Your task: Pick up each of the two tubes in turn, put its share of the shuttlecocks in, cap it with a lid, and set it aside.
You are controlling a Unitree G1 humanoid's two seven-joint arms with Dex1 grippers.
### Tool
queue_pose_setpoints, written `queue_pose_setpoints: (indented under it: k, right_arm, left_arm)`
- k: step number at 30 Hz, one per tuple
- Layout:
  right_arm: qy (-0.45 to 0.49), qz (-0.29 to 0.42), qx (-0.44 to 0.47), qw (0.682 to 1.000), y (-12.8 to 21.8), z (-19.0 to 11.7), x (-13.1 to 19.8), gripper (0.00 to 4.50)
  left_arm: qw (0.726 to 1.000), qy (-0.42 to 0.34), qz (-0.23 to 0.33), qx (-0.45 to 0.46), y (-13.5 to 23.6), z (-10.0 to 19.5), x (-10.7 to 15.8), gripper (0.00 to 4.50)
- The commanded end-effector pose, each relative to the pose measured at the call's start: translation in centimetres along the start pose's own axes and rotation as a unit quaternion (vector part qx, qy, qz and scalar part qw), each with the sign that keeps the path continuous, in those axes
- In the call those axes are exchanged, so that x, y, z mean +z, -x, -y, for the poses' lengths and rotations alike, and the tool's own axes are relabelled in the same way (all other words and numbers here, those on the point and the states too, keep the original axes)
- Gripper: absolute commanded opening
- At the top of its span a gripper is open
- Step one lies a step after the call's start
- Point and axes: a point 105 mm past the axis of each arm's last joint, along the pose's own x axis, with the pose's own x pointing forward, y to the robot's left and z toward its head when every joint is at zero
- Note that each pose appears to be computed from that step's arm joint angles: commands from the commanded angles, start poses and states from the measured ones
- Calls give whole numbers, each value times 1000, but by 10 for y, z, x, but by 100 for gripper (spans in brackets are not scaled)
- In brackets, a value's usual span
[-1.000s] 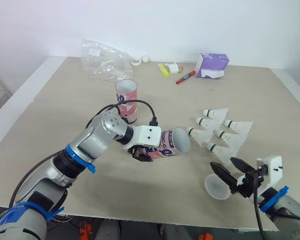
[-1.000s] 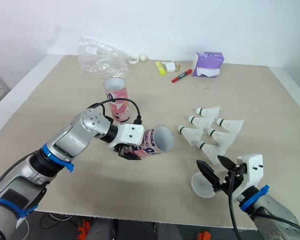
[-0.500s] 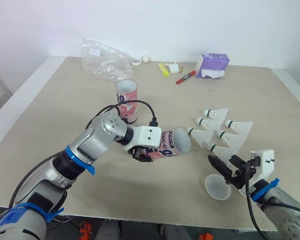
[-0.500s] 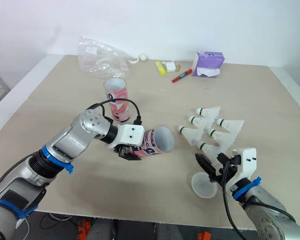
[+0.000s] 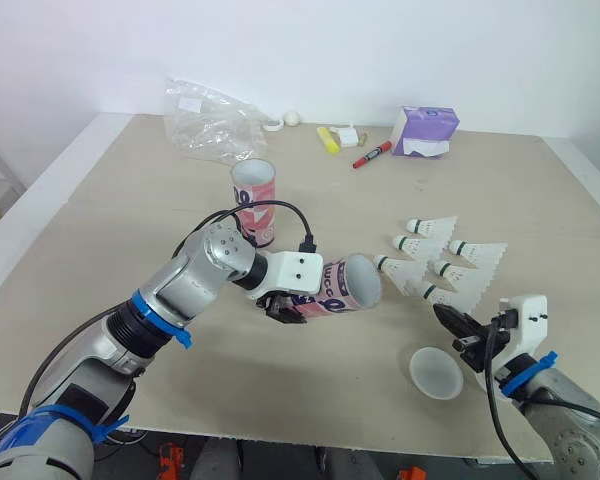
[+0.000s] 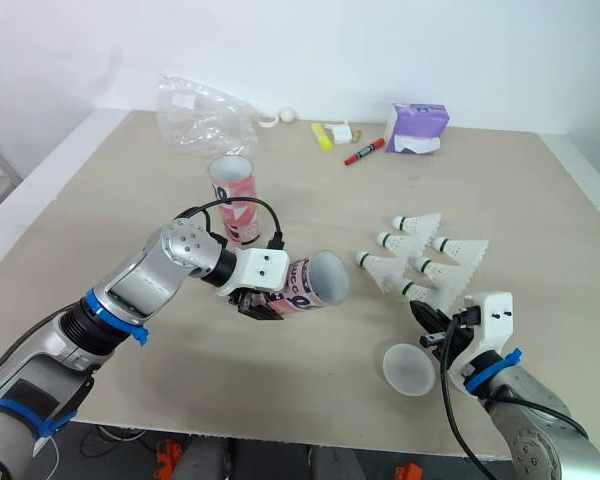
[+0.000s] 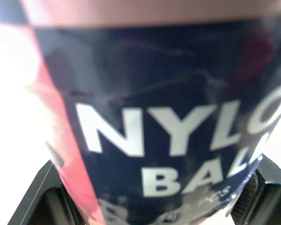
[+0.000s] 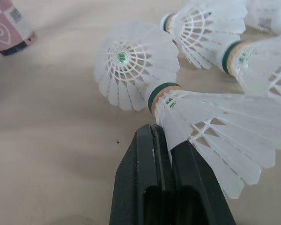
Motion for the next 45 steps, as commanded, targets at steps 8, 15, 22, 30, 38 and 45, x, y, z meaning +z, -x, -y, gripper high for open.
queue_pose_setpoints:
  k: [8, 15, 22, 30, 38, 45]
  right_arm:
    - [296, -13, 178, 938, 36, -52, 76, 4]
    - [483, 15, 306, 820, 24, -103, 109, 4]
    - [530, 5, 333, 780, 13, -109, 104, 4]
    - [533, 16, 357, 767, 4, -116, 99, 136]
    - [388, 77, 285, 873, 2, -97, 122, 445]
    - [171, 52, 123, 976, -5, -39, 75, 445]
  left_arm:
    - [1000, -7, -7, 15, 1, -13, -3, 337]
    - [1000, 16, -5, -2, -2, -10, -2, 337]
    - [1000, 14, -10, 0, -2, -10, -1, 337]
    - [1000, 14, -9, 0, -3, -8, 0, 337]
    - [1000, 16, -12, 5, -1, -9, -2, 337]
    - [1000, 16, -13, 7, 0, -10, -2, 337]
